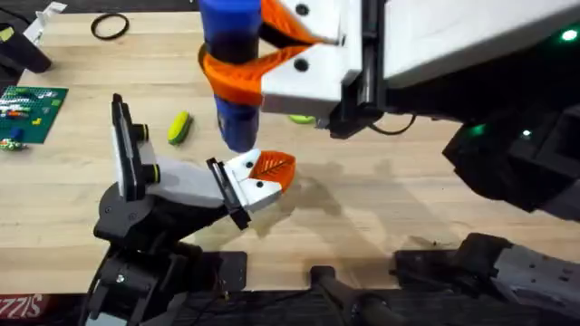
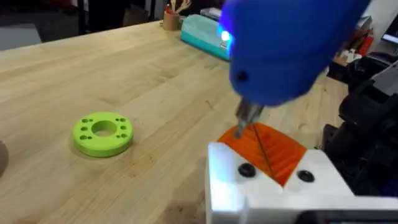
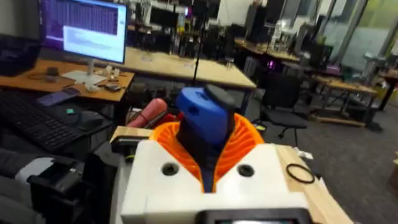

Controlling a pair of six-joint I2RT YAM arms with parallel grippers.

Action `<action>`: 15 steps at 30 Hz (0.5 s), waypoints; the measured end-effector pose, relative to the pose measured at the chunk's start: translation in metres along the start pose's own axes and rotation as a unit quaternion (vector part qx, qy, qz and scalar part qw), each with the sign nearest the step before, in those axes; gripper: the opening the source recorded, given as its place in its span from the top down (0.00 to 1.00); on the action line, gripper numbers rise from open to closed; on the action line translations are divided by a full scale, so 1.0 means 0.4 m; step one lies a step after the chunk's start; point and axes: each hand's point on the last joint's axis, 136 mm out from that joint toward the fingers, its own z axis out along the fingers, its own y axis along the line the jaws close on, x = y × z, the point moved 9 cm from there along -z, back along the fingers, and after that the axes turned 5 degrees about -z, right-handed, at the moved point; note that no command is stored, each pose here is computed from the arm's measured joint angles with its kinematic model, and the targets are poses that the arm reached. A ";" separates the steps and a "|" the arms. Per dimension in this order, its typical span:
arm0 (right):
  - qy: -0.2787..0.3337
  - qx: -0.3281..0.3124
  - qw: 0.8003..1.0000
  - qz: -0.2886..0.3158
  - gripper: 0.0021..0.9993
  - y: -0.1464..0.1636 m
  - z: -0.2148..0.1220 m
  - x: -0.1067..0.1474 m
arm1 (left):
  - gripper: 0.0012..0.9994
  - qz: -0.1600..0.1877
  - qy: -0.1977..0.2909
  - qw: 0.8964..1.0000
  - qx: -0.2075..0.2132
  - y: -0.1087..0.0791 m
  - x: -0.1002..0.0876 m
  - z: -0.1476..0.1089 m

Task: Pick up the gripper from the table and insert it into the empty holder that is missing its gripper. Then pick up a screw, insert it into the mounting hole, and use the screwdriver to tighten it. Finally, clean up the table by picking up the vegetable and placing it into the bucket.

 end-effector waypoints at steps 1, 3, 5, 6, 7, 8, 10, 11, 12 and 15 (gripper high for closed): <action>-0.004 0.001 1.000 -0.003 0.96 -0.003 0.001 -0.007 | 0.99 0.000 0.000 1.000 0.000 0.000 0.000 0.000; -0.008 0.003 1.000 -0.006 0.96 -0.009 0.002 -0.020 | 0.99 0.000 0.000 1.000 0.000 0.000 0.000 0.000; -0.014 0.007 1.000 -0.012 0.96 -0.017 0.003 -0.036 | 0.99 0.000 0.000 1.000 0.000 0.000 0.000 0.000; -0.017 0.009 1.000 -0.016 0.96 -0.022 0.002 -0.043 | 0.99 0.000 0.000 1.000 0.000 0.000 0.000 0.000; -0.020 0.011 1.000 -0.019 0.96 -0.026 0.001 -0.049 | 0.99 0.000 0.000 1.000 0.000 0.000 0.000 0.000; -0.022 0.013 0.999 -0.022 0.96 -0.029 0.001 -0.053 | 0.99 0.000 0.000 1.000 0.000 0.000 0.000 0.000; -0.022 0.016 0.999 -0.023 0.96 -0.033 -0.001 -0.055 | 0.99 0.000 0.000 1.000 0.000 0.000 0.000 0.000; -0.022 0.016 0.999 -0.023 0.96 -0.033 -0.002 -0.055 | 0.99 0.000 0.000 1.000 0.000 0.000 0.000 0.000; -0.024 0.016 0.999 -0.025 0.96 -0.034 -0.001 -0.056 | 0.99 0.000 0.000 1.000 0.000 0.000 0.000 0.000; -0.038 0.017 0.998 -0.036 0.96 -0.034 -0.002 -0.068 | 0.99 0.000 0.000 1.000 0.000 0.000 0.000 0.000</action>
